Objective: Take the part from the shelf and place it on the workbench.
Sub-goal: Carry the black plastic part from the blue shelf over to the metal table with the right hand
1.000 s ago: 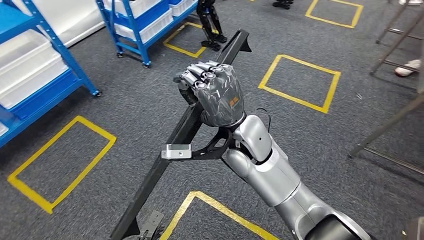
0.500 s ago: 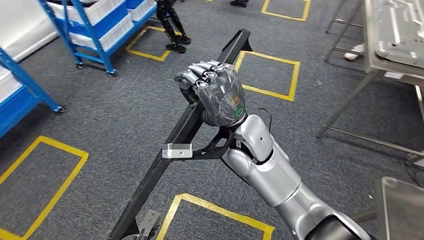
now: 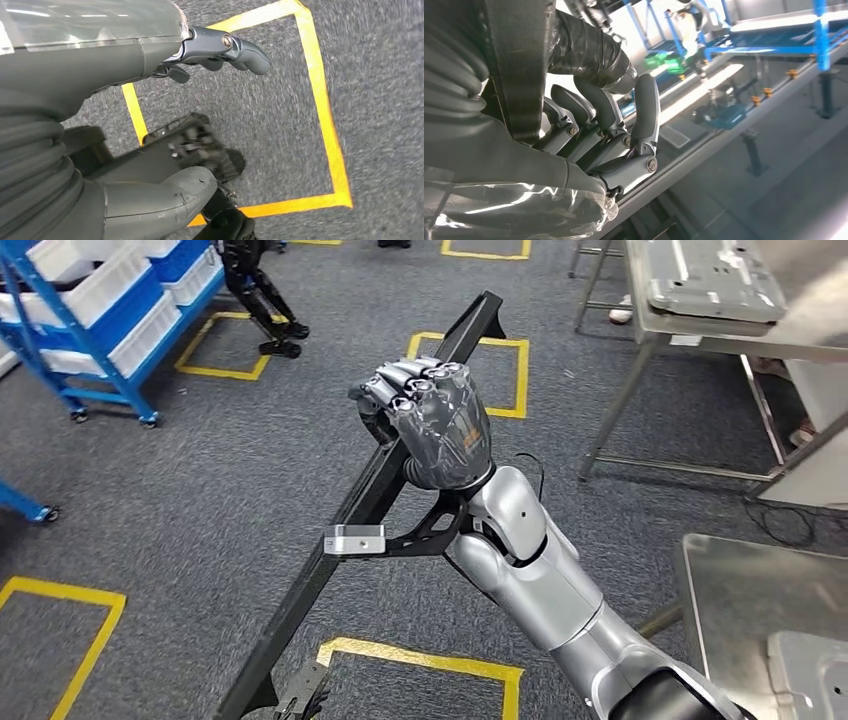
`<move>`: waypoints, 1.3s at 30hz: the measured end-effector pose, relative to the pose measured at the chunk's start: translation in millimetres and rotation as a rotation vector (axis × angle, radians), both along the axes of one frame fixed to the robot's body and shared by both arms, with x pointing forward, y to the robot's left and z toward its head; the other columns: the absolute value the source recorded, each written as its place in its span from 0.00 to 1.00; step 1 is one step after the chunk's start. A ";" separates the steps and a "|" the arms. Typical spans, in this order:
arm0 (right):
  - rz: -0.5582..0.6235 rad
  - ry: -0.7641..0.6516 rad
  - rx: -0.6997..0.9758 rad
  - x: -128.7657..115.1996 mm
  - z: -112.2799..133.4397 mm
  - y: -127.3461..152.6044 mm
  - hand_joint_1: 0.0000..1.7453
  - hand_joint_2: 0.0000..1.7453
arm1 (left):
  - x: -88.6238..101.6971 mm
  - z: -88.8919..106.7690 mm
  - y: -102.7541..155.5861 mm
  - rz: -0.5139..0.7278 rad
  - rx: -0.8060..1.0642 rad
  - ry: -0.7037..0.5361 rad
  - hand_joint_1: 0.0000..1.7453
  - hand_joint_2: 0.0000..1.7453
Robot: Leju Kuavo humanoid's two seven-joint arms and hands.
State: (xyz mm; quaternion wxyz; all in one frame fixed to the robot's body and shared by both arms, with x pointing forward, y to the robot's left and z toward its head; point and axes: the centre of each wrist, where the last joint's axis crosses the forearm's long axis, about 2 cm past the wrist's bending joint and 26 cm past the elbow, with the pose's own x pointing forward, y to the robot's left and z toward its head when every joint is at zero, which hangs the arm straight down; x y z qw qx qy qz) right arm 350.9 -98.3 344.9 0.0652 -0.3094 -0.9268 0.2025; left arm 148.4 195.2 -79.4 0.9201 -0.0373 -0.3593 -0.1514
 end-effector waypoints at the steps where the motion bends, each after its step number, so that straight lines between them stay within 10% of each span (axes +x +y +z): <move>1: 0.000 0.001 -0.001 0.0 -0.2 0.1 1.00 1.00 | -0.5 -0.2 0.2 0.000 0.000 0.001 0.00 1.00; 39: -0.010 0.017 -0.008 -0.2 -8.1 -5.1 1.00 1.00 | -7.1 -2.6 1.5 0.005 -0.012 0.005 0.00 1.00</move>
